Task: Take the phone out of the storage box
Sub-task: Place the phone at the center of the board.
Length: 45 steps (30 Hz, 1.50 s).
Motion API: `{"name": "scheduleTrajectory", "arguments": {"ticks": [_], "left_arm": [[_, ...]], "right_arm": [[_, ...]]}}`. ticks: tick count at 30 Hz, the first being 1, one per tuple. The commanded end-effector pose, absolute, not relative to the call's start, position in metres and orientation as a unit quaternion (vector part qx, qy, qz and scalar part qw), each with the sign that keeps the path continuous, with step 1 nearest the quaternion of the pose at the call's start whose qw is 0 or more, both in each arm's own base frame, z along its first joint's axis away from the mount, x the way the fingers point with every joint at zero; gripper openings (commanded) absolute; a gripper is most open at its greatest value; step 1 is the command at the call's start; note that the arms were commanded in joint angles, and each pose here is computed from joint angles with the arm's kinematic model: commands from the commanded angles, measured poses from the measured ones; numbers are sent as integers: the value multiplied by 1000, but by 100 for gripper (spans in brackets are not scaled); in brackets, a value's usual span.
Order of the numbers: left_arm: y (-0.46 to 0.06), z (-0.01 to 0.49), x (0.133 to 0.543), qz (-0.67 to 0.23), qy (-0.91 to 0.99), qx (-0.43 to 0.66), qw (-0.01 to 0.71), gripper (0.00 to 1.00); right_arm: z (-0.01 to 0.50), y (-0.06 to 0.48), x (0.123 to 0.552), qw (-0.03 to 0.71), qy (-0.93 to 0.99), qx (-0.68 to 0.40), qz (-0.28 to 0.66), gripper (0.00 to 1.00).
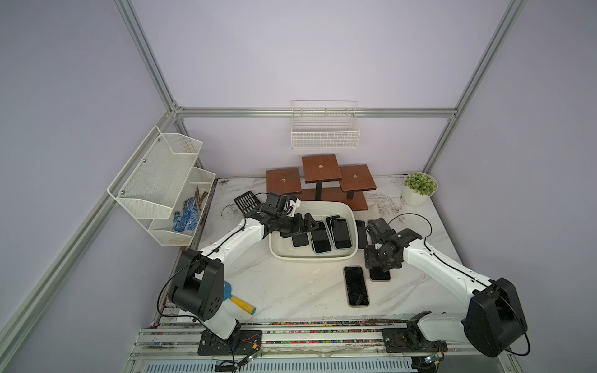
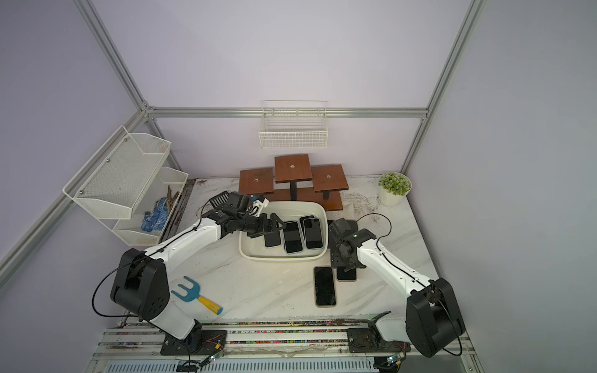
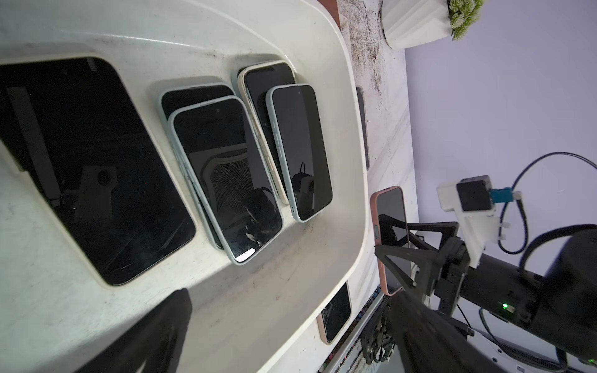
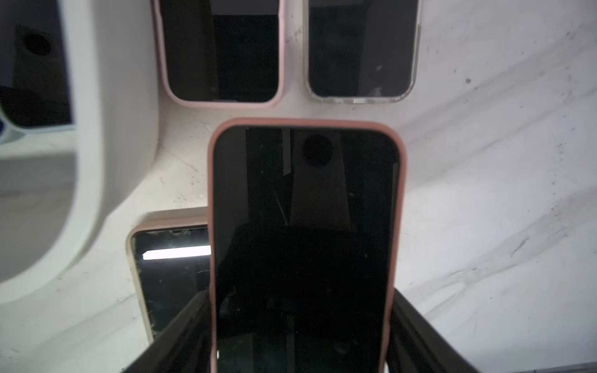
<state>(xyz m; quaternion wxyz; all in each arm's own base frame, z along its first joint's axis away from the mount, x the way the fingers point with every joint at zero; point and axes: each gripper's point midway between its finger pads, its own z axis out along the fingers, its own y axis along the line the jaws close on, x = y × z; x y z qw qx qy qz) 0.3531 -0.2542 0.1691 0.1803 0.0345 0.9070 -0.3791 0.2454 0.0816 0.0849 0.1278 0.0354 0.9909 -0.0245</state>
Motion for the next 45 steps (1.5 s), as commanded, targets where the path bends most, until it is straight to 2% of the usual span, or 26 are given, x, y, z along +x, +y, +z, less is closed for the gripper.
{"name": "scheduleTrajectory", "arguments": {"ticks": [1,6,11,22,25,28,36,41,45], "left_arm": [[-260,185,358,-393,897,47,198,100],[-255,187,353,-384,900,48,202,100],[-248,183,346,-373,905,46,202,100],[-245,185,344,-369,906,40,206,100],[-243,186,344,-365,906,39,209,100],[-240,184,342,-360,908,37,210,100],[-237,183,340,-354,911,34,211,100],[-235,182,342,-350,912,31,212,100],[-234,184,344,-348,912,30,216,100]], "right_arm": [[82,82,262,153,987,36,-19,50],[66,86,267,125,992,25,-7,51],[46,88,254,76,997,17,-7,51],[38,84,248,52,998,24,-23,52],[30,80,248,37,998,28,-36,57],[23,76,246,24,998,31,-45,73],[27,72,249,29,998,38,-49,100],[48,74,258,54,997,39,-44,100],[118,87,288,155,987,46,2,100]]}}
